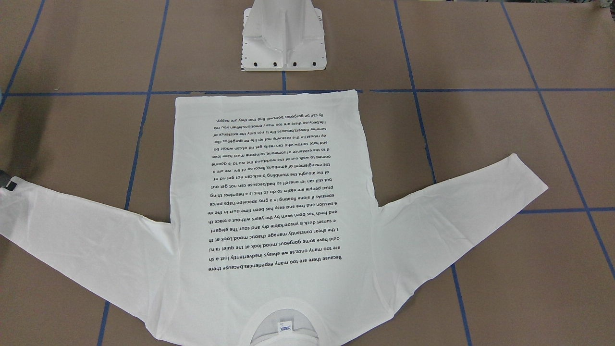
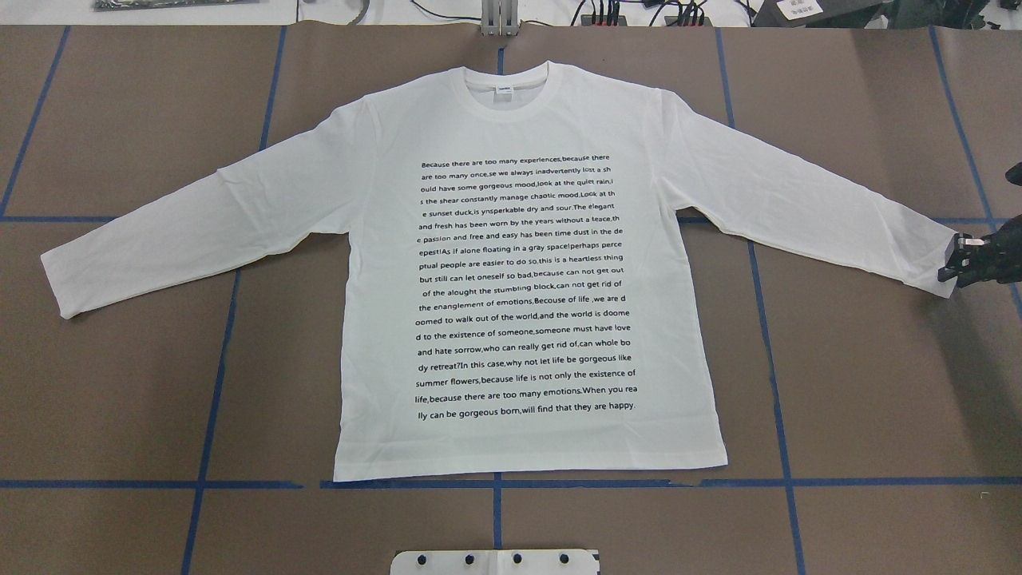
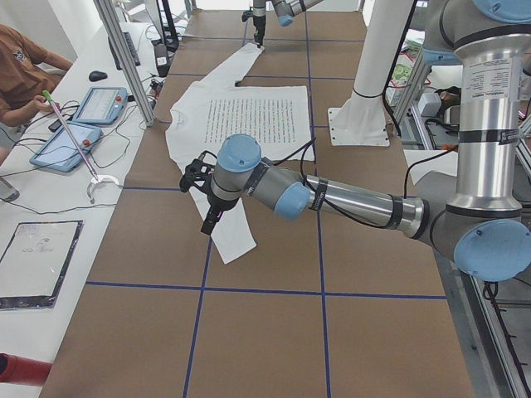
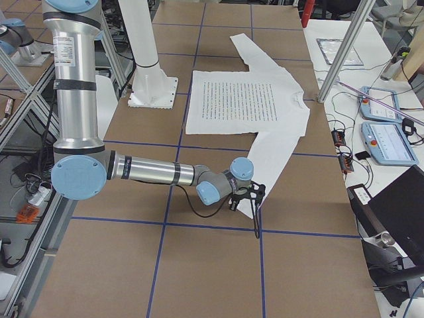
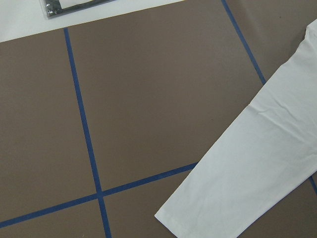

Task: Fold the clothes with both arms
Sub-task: 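Grasp the cuff of the sleeve nearest the right gripper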

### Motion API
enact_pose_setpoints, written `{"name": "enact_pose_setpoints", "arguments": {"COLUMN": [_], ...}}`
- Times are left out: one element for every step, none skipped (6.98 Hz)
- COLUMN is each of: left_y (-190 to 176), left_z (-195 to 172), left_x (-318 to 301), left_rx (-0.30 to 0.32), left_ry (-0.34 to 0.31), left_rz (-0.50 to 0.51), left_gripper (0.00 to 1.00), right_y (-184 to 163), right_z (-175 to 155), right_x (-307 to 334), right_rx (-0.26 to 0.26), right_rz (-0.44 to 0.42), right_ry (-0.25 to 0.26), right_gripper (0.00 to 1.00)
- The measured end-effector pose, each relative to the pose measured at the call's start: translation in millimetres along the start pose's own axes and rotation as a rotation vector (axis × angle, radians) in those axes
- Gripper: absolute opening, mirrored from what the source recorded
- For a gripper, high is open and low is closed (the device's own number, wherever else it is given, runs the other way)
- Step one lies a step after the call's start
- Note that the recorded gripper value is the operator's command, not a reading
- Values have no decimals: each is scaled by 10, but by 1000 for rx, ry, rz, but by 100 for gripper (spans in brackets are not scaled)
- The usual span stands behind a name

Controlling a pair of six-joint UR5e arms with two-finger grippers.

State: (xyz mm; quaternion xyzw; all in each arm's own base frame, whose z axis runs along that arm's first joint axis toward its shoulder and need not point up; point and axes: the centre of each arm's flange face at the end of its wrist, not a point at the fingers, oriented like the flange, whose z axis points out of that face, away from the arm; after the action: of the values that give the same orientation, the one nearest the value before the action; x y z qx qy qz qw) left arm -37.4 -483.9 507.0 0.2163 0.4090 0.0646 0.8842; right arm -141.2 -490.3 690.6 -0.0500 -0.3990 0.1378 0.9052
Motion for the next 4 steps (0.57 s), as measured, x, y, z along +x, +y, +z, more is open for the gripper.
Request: {"name": "enact_pose_setpoints", "arguments": {"left_y": [3,8,11,13], "left_z": [1,2,1,0], "left_x": [-1,-4,-7,-8], "left_rx": [0,-1,-1,-1], "left_ry": [0,0,0,-1], "left_rz": [-1,-1,-2,-2], "left_gripper": [100,100,100,100], "right_y": [1,9,24,39], "right_z": [9,-1,-63,-237], "right_x": [12,4,-48,-189], "right_rx": [-2,-5,-16,-21], "right_rz": [2,1,-4,-15], "right_ry": [1,-4,-30,-79], "right_gripper": [0,0,0,0]}}
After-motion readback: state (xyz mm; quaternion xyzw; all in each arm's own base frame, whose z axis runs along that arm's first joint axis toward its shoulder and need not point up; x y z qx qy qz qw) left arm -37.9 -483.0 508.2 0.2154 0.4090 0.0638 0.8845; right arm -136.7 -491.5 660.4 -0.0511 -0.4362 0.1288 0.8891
